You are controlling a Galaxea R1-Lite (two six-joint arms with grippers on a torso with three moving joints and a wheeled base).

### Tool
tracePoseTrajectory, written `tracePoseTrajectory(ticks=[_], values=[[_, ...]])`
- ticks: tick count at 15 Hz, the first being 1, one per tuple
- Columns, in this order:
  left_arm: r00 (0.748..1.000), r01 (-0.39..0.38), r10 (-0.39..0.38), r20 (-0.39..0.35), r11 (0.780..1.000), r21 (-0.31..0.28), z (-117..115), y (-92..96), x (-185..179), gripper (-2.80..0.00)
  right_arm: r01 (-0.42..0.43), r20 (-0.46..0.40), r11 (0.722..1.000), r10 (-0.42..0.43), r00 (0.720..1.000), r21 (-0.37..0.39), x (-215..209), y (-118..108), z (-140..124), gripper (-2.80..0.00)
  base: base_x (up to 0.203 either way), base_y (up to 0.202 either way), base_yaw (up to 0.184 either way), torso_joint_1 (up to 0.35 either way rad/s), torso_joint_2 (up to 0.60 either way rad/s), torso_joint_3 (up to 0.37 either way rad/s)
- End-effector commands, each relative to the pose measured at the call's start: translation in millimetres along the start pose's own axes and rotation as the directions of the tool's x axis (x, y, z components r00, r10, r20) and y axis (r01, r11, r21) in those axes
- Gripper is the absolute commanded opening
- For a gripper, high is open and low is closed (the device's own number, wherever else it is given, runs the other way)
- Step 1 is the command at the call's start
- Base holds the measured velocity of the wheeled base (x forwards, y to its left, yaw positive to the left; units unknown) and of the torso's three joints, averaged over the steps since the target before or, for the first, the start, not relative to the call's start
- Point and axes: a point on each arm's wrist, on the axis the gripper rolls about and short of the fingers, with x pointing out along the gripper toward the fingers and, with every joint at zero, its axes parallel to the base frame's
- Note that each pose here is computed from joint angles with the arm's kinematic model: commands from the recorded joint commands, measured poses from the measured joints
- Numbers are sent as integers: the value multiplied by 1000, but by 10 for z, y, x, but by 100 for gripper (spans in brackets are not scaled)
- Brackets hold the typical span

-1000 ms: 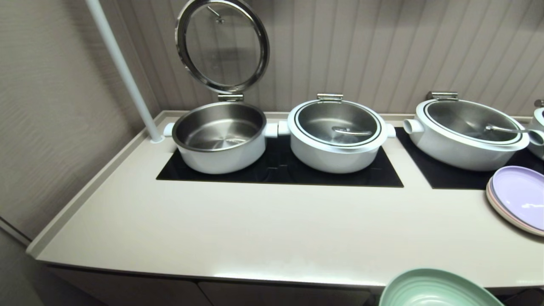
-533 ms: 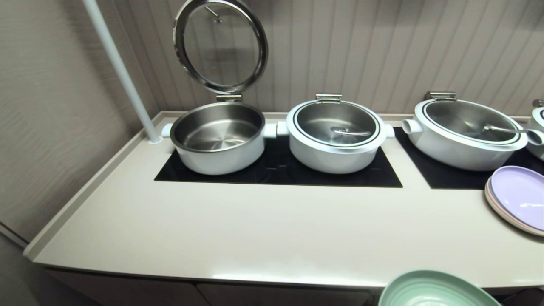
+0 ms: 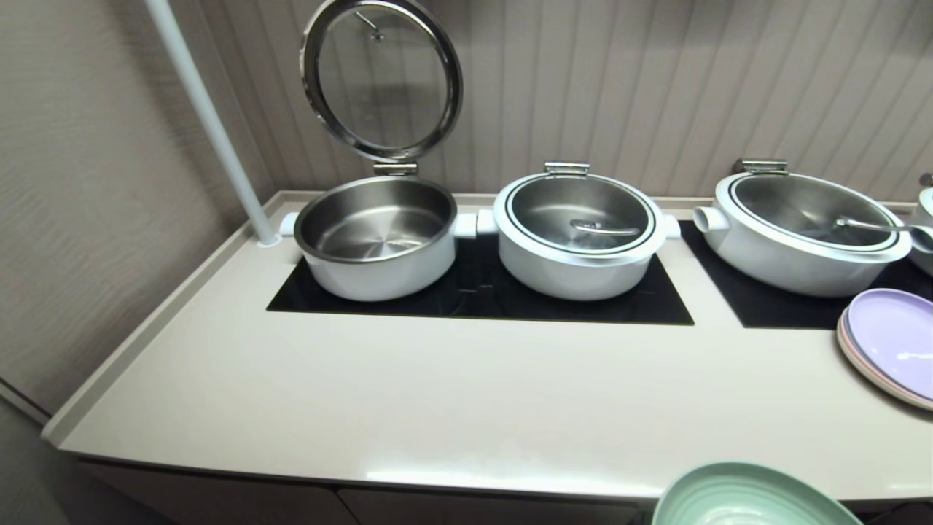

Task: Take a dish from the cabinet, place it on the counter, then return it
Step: Put it back into the cabinet

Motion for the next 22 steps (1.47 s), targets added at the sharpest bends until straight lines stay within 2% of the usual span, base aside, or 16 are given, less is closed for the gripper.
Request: tracePoseTrajectory(ticks=[1, 14, 18, 22], values=[[1000, -1, 1, 0, 1000, 0, 0, 0, 0, -280, 3, -2, 1000, -3, 1000, 4, -1, 1, 0, -280, 0, 0, 0, 0, 0, 0], [1000, -1, 1, 0, 1000, 0, 0, 0, 0, -280, -19, 14, 1000, 19, 1000, -2, -48, 55, 41, -280, 0, 0, 0, 0, 0, 0], [1000, -1, 1, 0, 1000, 0, 0, 0, 0, -280, -30, 18, 998, 29, 999, 47, -61, 55, 41, -280, 0, 0, 0, 0, 0, 0], [1000, -1, 1, 0, 1000, 1, 0, 0, 0, -280, -37, 17, 998, 36, 999, 57, -72, 65, 44, -280, 0, 0, 0, 0, 0, 0]])
